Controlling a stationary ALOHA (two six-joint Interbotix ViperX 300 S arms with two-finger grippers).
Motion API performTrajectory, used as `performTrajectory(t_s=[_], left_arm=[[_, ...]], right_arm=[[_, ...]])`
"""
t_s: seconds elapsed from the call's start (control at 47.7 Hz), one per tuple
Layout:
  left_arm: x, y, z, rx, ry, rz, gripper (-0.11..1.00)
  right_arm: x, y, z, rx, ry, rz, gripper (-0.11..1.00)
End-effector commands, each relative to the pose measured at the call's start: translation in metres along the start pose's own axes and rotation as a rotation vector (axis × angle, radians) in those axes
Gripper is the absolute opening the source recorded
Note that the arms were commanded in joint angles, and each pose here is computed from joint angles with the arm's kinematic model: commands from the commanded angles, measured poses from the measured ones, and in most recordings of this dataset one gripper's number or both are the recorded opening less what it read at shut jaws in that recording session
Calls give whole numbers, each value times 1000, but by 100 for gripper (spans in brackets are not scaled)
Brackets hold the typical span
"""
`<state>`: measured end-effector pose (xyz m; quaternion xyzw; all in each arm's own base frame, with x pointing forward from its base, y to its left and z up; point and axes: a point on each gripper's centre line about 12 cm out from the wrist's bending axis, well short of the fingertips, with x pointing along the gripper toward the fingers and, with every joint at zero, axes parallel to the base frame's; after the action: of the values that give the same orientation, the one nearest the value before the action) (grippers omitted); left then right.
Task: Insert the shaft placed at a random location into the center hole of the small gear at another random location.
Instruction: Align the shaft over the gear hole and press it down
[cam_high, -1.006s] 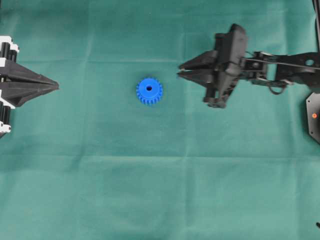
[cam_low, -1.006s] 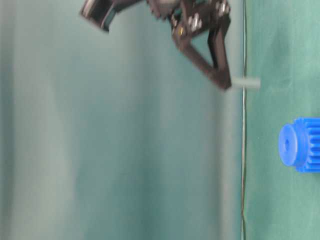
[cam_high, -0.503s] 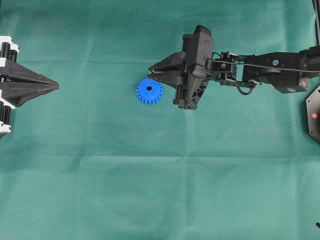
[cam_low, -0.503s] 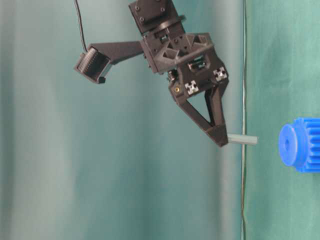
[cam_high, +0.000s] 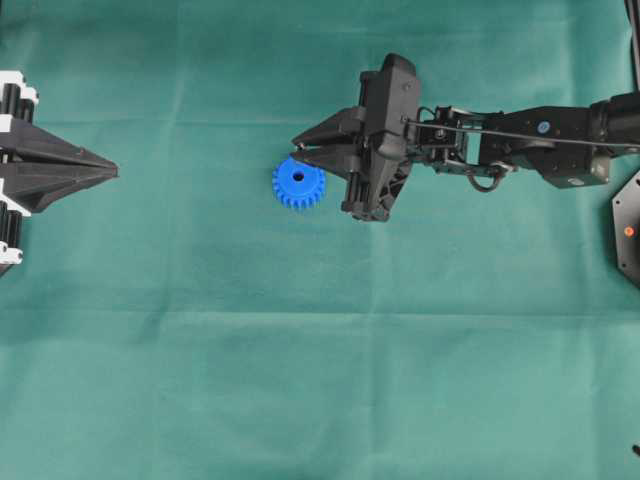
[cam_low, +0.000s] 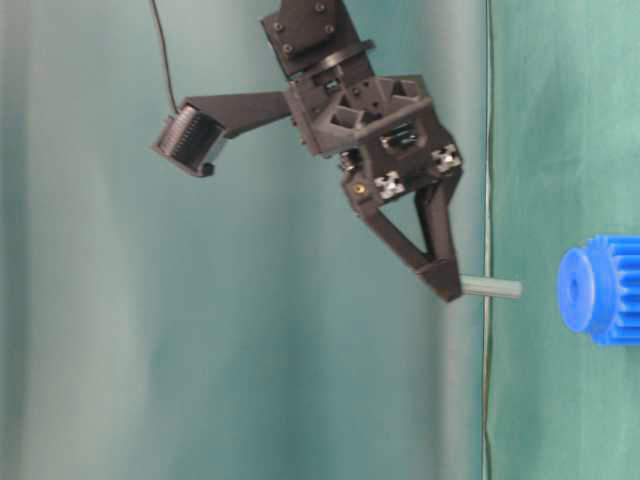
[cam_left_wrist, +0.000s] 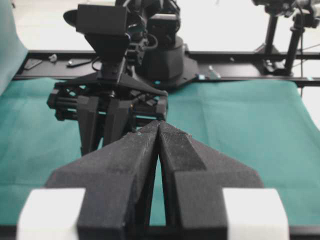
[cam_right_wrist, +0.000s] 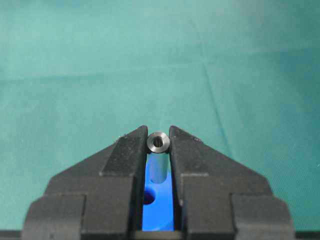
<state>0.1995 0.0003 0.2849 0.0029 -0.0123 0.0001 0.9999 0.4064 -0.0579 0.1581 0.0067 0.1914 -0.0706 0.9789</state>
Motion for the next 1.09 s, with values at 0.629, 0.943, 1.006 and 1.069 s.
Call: performTrajectory(t_s=[0.629,0.943,1.006,1.069], left_arm=[[3,1,7,0,-6,6,0],[3,1,6,0,-1,6,0],[3,1,6,0,0,6,0],[3,1,6,0,-3,6,0]], right_arm=[[16,7,-5,-5,14,13,13],[19,7,-10,-5,26,13,14],[20,7,-13,-4,34,13,14],[22,7,-16,-4,41,13,14]])
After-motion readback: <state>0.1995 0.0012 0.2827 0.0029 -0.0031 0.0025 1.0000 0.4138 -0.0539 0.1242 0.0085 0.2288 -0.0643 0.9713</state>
